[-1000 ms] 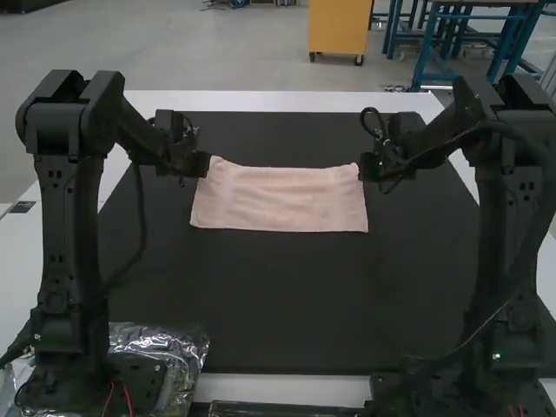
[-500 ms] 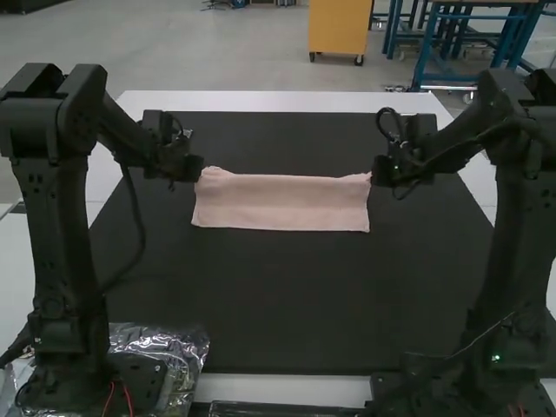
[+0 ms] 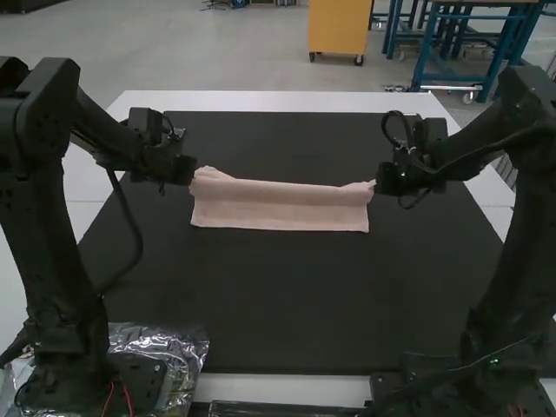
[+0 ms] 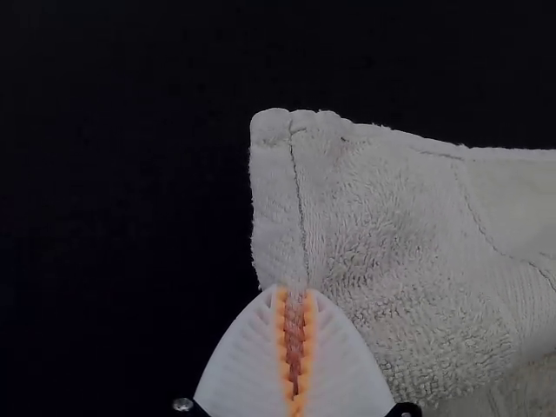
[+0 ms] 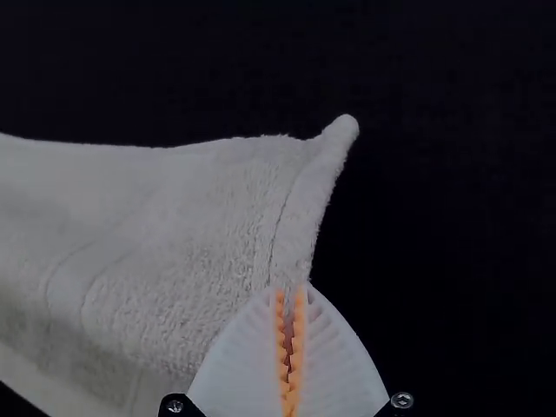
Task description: Fold the towel.
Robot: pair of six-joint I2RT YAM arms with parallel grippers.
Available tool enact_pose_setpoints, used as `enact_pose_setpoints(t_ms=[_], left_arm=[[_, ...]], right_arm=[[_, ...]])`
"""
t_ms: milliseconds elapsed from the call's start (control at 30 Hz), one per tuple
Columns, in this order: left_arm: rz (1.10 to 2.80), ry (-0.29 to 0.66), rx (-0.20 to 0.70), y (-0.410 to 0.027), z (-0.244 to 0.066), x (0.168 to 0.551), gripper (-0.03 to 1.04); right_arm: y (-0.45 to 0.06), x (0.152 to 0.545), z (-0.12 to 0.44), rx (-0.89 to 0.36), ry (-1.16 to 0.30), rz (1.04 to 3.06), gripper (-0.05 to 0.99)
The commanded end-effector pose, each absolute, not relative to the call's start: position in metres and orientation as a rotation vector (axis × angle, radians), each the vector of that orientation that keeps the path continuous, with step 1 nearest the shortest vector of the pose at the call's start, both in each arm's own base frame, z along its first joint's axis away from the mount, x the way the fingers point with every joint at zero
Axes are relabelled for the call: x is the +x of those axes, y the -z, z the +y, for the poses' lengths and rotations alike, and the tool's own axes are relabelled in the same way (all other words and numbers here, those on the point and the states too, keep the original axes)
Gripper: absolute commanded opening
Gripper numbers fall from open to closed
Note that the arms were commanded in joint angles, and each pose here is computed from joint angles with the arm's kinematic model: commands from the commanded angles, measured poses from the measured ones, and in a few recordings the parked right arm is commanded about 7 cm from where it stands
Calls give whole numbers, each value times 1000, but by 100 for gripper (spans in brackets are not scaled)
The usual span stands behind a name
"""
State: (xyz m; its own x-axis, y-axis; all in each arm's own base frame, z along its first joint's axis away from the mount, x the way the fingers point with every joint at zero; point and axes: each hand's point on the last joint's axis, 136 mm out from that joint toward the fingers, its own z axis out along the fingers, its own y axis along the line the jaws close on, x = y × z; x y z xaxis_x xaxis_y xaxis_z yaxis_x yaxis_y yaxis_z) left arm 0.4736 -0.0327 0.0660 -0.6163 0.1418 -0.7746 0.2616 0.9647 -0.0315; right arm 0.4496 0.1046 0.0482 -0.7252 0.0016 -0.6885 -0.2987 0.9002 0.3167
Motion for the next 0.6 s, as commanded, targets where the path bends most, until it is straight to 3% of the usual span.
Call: enact_pose_setpoints(t_ms=[0,433,500,567], left_arm=[[2221,138,271,-76,-22,466,2],[2290,145,266,-35,-24,409,3],[2296,140,264,-26,-24,401,5],[2298,146,269,-21,-26,395,27]], right_arm=[[-65,444,92,-196,-527,2295,-3],[-15,390,96,-212,-566,2393,-3],[-7,387,96,-206,-567,2401,10],[-4,385,93,-199,-567,2411,38]])
